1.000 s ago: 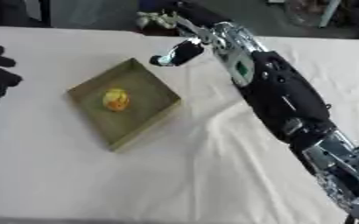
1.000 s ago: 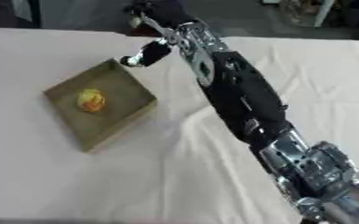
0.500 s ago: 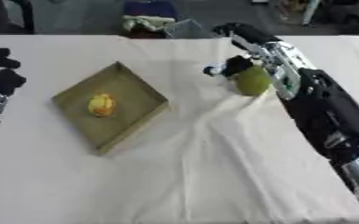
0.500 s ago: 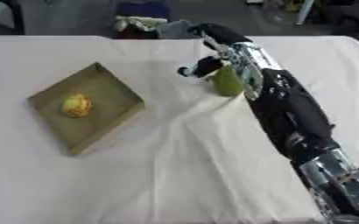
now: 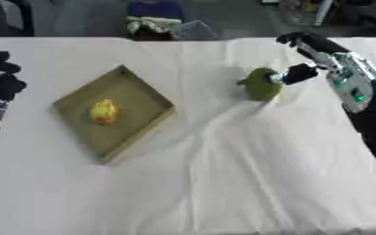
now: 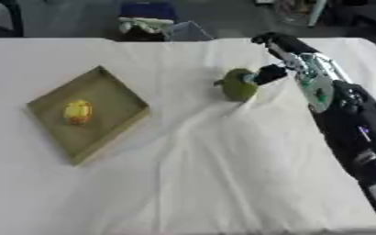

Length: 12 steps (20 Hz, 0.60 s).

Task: Pick up objects on the table and place them in the box.

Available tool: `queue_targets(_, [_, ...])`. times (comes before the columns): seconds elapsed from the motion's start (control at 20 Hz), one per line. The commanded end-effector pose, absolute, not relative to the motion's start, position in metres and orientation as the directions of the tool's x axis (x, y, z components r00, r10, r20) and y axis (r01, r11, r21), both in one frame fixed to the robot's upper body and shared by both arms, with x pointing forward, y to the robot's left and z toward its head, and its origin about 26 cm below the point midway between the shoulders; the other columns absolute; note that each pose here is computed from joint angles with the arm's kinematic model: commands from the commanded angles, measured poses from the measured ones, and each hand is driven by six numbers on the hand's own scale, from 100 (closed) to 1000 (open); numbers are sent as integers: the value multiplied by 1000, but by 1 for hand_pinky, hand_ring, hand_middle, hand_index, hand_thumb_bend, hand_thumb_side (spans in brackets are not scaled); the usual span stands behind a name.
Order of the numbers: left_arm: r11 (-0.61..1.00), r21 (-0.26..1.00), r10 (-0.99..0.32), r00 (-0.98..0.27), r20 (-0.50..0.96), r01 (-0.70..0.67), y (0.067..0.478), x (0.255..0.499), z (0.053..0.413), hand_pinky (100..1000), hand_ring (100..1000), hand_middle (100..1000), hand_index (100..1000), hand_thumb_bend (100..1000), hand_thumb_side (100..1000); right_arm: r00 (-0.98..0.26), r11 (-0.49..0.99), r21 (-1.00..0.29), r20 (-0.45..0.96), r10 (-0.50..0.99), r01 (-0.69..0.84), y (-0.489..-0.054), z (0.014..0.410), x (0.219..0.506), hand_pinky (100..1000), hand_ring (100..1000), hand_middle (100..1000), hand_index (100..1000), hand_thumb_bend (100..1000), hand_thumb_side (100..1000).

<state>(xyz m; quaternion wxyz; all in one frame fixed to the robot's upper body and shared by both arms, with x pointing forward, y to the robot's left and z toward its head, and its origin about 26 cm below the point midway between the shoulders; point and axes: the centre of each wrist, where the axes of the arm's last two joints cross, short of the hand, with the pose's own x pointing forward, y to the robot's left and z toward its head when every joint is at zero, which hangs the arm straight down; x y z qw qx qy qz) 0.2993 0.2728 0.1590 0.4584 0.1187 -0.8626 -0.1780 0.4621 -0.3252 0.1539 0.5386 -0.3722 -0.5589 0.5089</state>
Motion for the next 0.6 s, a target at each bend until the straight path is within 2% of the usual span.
queue_targets(0.05, [899, 434, -390, -567, 726, -62, 278, 298, 167, 660, 598, 641, 811, 457, 689, -120, 209, -970, 224, 967, -128, -338, 161, 463, 862, 899, 883, 897, 483, 434])
queue_targets(0.25, [899, 433, -389, -567, 726, -63, 278, 298, 167, 660, 597, 641, 811, 458, 689, -136, 194, -966, 219, 966, -173, -334, 150, 464, 864, 898, 881, 868, 442, 409])
queue_targets(0.35, [900, 432, -388, -568, 726, -62, 277, 299, 167, 660, 597, 641, 811, 457, 690, -142, 180, -966, 208, 968, -186, -330, 145, 465, 863, 894, 876, 833, 385, 370])
queue_targets(0.45, [900, 432, -388, -568, 726, -62, 277, 299, 167, 660, 597, 641, 811, 458, 689, -146, 168, -969, 196, 970, -179, -327, 141, 466, 854, 883, 861, 754, 311, 306])
queue_targets(0.5, [900, 432, -388, -568, 726, -62, 277, 299, 167, 660, 597, 641, 811, 457, 689, -149, 164, -972, 190, 970, -169, -326, 140, 466, 846, 871, 843, 669, 244, 243])
queue_targets(0.6, [900, 432, -388, -569, 725, -63, 278, 299, 167, 660, 597, 641, 811, 457, 689, -162, 157, -979, 177, 971, -128, -322, 143, 467, 837, 855, 820, 573, 188, 182])
